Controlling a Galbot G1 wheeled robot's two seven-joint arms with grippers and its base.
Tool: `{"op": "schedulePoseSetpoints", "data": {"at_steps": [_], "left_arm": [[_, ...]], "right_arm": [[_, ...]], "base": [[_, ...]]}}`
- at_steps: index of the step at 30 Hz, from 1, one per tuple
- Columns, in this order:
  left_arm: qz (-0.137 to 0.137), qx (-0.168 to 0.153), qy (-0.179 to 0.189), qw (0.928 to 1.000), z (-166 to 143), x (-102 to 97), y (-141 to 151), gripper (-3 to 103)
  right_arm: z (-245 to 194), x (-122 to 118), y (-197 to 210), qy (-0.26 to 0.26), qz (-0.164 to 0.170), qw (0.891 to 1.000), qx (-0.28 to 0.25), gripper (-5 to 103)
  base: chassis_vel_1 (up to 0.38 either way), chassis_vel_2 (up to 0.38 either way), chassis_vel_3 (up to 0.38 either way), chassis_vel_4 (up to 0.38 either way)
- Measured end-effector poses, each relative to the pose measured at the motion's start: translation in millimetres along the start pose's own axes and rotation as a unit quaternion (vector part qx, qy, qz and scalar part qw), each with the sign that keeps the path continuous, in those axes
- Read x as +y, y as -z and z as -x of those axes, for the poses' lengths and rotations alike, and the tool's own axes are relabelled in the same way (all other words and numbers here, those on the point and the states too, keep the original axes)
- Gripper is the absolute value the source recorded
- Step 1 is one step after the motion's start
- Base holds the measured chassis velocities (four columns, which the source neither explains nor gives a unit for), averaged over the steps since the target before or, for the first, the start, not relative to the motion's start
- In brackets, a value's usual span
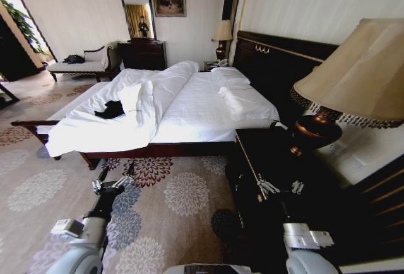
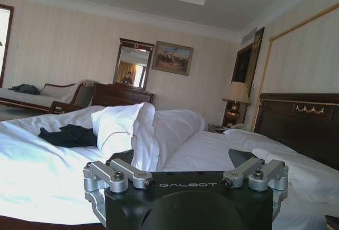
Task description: Fold the clothes on the bed.
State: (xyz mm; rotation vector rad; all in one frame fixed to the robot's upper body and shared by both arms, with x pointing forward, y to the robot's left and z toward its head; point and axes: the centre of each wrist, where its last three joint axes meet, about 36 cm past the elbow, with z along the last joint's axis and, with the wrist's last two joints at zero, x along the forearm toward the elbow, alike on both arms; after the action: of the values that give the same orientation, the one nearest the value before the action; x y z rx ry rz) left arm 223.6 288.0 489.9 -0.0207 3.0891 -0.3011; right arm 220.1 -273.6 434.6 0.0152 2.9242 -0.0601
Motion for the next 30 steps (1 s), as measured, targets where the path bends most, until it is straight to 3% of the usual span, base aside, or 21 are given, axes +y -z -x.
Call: {"op": "schedulePoseSetpoints", "data": {"at_steps": [30], "left_arm": [[0.003, 0.000, 0.007, 1.0000, -1.8, 0.7, 0.7, 100]], "right_arm": [[-1.3, 0.1, -1.4, 0.010, -0.017, 1.000, 0.014, 100]], "base": [[0.000, 0.000, 0.000, 0.000]]}}
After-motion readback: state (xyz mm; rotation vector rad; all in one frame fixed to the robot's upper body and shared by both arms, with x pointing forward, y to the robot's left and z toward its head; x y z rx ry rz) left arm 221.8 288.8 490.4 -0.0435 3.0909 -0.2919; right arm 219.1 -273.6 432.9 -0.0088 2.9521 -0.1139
